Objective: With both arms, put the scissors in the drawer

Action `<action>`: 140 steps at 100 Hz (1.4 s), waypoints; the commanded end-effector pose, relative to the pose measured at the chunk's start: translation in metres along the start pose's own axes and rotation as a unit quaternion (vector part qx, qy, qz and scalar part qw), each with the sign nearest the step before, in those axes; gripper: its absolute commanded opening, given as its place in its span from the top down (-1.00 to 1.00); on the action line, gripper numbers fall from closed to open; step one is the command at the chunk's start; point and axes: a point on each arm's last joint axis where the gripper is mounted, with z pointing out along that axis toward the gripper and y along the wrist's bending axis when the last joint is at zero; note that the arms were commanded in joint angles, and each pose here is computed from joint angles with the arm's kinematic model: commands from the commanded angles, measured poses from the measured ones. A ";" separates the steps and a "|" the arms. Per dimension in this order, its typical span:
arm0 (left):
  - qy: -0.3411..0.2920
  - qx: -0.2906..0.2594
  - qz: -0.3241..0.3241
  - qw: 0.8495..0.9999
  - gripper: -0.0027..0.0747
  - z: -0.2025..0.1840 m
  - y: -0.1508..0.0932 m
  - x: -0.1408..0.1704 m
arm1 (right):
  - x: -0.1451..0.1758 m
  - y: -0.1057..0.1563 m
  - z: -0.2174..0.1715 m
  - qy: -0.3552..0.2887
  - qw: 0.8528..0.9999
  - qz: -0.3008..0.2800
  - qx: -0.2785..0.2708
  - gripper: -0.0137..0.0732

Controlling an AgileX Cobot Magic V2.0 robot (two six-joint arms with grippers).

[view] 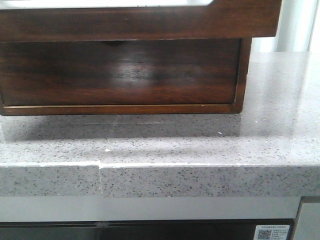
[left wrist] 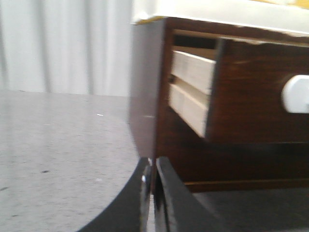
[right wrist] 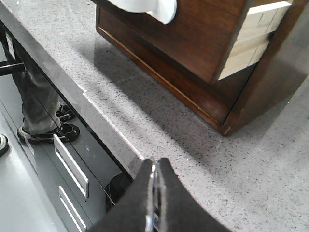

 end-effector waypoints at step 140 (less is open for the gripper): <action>0.125 -0.106 -0.005 0.987 0.99 -0.006 0.012 0.033 | -0.013 -0.002 -0.003 -0.043 0.999 -0.002 0.004 0.83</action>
